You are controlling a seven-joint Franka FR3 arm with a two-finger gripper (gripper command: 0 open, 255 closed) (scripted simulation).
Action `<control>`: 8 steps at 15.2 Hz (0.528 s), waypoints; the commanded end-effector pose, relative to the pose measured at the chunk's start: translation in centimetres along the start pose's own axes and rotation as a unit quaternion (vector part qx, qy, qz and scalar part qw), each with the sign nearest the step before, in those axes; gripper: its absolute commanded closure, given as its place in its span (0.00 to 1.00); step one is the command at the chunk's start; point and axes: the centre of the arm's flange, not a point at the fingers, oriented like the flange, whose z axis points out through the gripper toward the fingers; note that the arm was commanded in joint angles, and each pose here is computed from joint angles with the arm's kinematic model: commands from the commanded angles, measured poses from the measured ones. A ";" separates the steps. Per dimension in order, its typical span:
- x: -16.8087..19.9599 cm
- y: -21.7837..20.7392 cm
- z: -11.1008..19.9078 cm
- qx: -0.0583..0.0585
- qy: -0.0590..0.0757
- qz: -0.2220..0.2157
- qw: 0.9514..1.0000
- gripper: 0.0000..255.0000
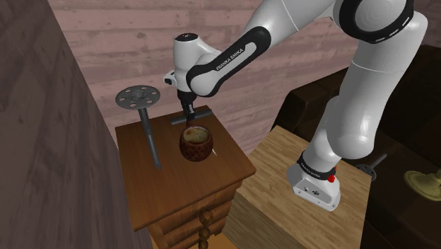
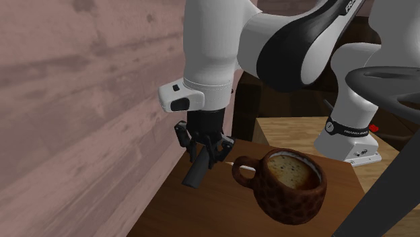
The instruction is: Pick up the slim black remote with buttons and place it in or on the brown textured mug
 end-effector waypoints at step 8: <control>-0.1 0.2 -0.9 0.000 0.000 0.002 1.000 1.00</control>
